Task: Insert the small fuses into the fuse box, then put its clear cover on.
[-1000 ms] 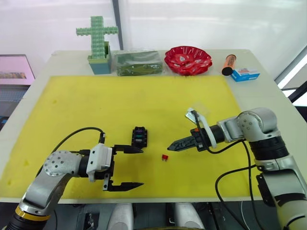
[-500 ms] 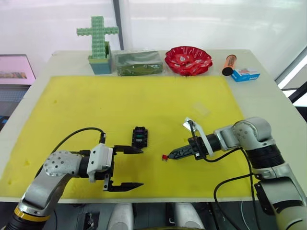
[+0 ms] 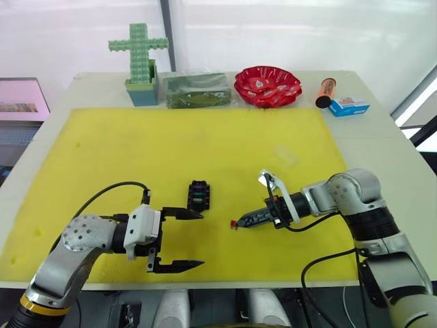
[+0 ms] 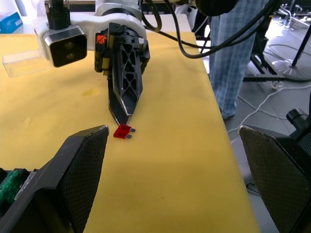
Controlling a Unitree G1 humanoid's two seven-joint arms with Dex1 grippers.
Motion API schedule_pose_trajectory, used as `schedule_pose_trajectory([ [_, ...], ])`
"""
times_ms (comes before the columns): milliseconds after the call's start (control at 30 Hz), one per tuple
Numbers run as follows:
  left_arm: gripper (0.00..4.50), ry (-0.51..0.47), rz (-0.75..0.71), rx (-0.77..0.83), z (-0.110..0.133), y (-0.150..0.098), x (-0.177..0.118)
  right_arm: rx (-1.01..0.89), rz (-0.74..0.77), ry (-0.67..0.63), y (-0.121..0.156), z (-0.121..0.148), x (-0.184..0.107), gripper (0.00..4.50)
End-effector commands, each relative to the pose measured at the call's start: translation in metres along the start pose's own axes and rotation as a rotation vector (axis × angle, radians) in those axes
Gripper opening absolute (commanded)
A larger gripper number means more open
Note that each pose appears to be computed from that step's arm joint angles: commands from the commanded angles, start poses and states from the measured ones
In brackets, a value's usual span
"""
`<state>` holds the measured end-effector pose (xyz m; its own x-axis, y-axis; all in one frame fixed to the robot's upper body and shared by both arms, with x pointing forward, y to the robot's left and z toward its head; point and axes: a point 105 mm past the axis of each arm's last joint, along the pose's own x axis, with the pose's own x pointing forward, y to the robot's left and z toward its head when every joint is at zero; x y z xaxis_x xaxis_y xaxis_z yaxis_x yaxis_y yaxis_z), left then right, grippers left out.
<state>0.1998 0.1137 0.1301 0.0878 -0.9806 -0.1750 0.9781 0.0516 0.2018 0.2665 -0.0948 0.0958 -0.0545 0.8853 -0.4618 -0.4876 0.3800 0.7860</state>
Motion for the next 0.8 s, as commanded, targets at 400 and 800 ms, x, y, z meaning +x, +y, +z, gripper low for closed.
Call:
schedule_pose_trajectory([
  [400, 4.50, -0.017, -0.005, 0.034, 0.007, -0.003, 0.001, -0.025, -0.014, 0.008, -0.003, 0.003, 0.005, 0.84],
  [800, 4.50, -0.017, -0.001, 0.031, 0.006, -0.001, -0.001, -0.018, -0.045, -0.037, -0.008, 0.008, -0.002, 0.02],
])
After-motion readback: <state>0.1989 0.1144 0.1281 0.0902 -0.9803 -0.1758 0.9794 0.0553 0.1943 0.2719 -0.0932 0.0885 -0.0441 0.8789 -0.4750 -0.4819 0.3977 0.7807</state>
